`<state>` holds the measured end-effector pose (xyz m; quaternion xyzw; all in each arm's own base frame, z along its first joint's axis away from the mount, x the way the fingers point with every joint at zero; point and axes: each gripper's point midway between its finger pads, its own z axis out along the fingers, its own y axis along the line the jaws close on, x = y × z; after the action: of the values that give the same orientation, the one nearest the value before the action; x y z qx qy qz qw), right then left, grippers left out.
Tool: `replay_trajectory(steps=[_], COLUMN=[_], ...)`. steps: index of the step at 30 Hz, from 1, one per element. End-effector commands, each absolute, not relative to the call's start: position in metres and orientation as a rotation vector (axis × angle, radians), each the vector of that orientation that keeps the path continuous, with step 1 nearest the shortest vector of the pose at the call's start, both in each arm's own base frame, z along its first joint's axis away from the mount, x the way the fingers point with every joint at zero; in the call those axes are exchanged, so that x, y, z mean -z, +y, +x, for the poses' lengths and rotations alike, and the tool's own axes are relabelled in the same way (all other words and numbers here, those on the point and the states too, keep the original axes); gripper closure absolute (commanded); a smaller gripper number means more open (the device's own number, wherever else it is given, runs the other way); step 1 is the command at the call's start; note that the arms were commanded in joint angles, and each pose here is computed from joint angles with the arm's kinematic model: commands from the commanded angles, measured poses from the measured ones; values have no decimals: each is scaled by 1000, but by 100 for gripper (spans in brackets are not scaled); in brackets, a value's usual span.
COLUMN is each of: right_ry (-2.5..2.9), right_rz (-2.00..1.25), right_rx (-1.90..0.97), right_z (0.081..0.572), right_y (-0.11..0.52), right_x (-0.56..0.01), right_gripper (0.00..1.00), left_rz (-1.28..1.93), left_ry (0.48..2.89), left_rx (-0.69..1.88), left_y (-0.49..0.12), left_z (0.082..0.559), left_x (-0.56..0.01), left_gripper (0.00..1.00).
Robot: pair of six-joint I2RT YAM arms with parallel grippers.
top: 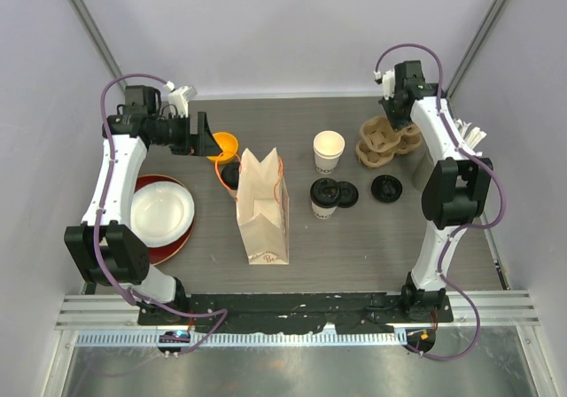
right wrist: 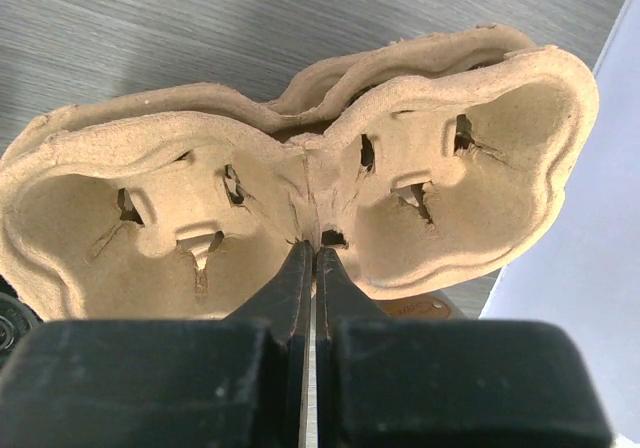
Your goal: Pack the takeout coffee
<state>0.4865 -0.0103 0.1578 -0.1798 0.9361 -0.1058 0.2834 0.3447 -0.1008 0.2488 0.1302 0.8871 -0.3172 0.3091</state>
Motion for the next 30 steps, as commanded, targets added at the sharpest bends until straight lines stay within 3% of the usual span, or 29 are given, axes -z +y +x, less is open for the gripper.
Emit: replay_trajectory(steps=[1,21,28,30], right_ry=[2385,2570,2574,2563], right_rz=[-479,-542,-522,-497], right_rx=[264,276,294,304], right_z=[491,490,492,493], right_y=[-5,-9,-12,-13], right_x=[-202,-118,-117,-124], right_gripper=[99,90,77,70], left_rz=[392,393,396,395], left_ry=[2272,2270,2273,2273], left_rx=[838,840,844,847], left_y=[-102,-102,-103,-103], left_z=[344,342,342,343], left_x=[-271,-273,-272,-272], left_gripper=[15,15,15,15])
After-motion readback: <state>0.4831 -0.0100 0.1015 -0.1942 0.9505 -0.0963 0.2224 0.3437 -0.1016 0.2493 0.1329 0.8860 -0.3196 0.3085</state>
